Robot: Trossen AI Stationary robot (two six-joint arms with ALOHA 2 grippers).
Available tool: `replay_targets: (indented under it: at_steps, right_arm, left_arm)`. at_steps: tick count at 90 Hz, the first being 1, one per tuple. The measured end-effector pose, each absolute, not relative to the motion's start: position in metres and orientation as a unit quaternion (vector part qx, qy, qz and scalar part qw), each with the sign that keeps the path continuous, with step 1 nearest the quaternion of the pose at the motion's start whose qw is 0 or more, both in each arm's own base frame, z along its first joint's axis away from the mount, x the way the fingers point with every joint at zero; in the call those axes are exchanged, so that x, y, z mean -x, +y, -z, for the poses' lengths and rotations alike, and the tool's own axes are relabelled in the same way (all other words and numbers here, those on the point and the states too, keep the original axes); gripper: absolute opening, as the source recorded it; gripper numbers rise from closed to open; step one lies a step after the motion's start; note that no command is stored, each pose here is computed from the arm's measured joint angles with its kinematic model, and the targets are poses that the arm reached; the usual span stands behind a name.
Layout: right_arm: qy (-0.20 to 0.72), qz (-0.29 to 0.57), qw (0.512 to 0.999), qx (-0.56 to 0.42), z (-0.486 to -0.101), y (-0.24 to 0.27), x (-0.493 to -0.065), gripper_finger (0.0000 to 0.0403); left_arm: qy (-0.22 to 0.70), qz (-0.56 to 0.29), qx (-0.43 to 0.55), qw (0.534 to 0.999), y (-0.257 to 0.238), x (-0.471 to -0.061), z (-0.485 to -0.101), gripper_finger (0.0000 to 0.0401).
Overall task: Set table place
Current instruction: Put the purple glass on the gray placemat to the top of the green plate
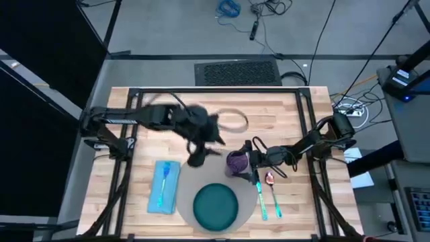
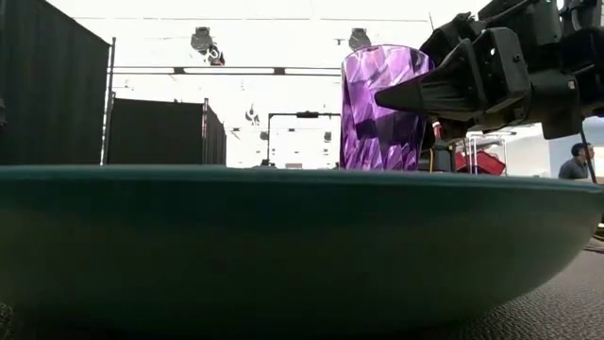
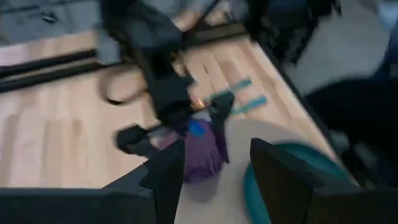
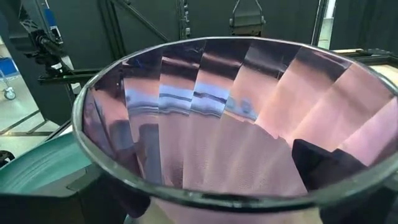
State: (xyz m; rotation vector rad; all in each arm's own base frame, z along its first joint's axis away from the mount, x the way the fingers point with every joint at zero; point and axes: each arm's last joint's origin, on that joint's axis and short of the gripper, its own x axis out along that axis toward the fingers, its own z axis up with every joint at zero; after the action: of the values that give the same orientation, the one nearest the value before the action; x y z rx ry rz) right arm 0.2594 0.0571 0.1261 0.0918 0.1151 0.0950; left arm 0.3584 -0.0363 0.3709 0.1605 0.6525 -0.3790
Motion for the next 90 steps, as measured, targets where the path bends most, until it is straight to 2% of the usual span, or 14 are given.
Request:
replay_targets:
  at_steps: [27,67,90]
  right_arm:
    - [0.058,-0.047,0.996,-0.052,-0.126,0.057,-0.259,0.0400]
    - [0.058,-0.046,0.995,-0.064,-0.126,0.057,-0.259,0.0400]
    - [0.059,-0.049,0.995,-0.063,-0.126,0.057,-0.259,0.0400]
  left_arm:
    - [0.398,0.209,-0.129,0.884,-0.062,-0.377,-0.326,0.0168]
    - [0.406,0.202,-0.276,0.847,-0.076,-0.391,-0.302,0.0168]
    - [0.407,0.191,-0.306,0.839,-0.073,-0.393,-0.300,0.0168]
